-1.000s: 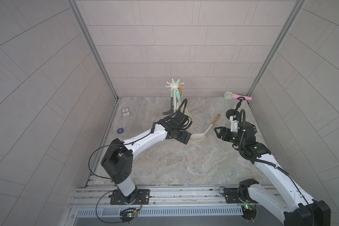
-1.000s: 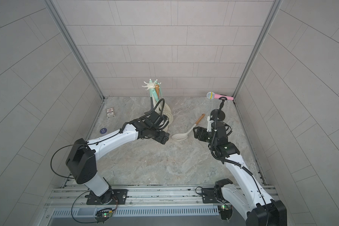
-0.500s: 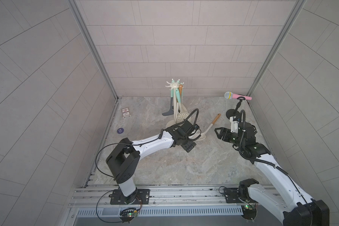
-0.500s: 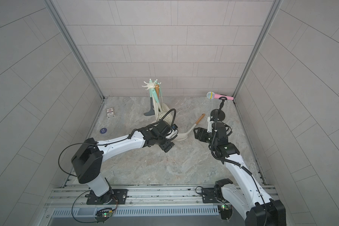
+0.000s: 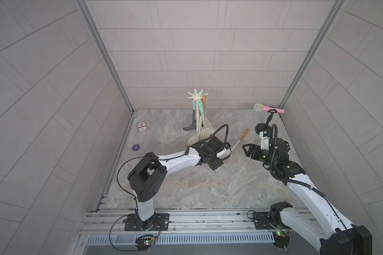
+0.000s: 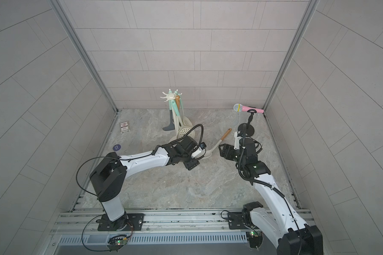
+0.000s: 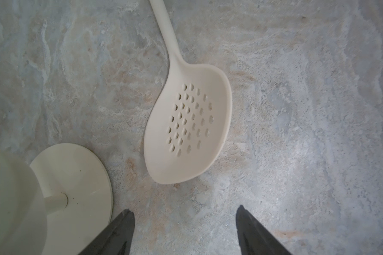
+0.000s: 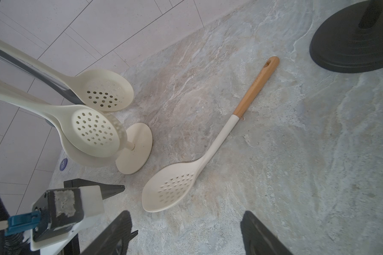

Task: Hang the skimmer on the kitchen utensil rack
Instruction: Pick up the skimmer from the center of the board.

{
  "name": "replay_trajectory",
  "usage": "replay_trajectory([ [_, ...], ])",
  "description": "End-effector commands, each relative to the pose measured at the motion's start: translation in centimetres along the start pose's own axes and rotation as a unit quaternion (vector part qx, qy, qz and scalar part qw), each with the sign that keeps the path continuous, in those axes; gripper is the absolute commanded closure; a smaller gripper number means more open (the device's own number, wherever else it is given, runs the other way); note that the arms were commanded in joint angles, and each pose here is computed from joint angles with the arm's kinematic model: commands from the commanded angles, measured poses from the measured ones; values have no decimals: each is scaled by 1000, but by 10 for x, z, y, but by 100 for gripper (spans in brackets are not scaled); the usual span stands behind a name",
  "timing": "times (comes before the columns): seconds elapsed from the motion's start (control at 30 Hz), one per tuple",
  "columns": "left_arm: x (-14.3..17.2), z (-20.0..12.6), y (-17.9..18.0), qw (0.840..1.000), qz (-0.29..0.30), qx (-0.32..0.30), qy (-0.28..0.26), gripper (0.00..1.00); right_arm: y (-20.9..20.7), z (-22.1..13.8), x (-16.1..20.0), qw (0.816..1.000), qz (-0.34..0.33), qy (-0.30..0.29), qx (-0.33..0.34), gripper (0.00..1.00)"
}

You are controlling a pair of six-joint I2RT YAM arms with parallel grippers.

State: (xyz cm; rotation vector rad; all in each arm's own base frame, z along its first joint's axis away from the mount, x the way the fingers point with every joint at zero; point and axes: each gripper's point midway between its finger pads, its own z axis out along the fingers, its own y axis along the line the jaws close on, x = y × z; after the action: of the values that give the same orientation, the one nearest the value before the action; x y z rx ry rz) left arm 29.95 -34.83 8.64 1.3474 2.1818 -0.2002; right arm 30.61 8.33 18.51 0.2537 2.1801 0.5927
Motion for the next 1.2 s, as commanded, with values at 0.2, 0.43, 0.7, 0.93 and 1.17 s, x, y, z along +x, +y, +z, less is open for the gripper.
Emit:
replay_trajectory([
  [0.2,-13,23,-5,999,40,17,-15,29,-2,4,-4,1000,-6,-8,2,21],
  [0.43,-21,33,-3,998,53,13,-21,44,-4,5,-3,1000,-7,-7,5,21],
  [0.7,-25,30,-4,998,54,12,-26,86,-3,1,-5,1000,-1,-13,1,21],
  [0.93,-26,15,6,998,52,-15,-32,100,-5,-4,-3,1000,19,-14,0,21],
  [1.17,-35,-7,5,996,68,-21,-54,100,-4,-5,-2,1000,28,-12,-4,21],
])
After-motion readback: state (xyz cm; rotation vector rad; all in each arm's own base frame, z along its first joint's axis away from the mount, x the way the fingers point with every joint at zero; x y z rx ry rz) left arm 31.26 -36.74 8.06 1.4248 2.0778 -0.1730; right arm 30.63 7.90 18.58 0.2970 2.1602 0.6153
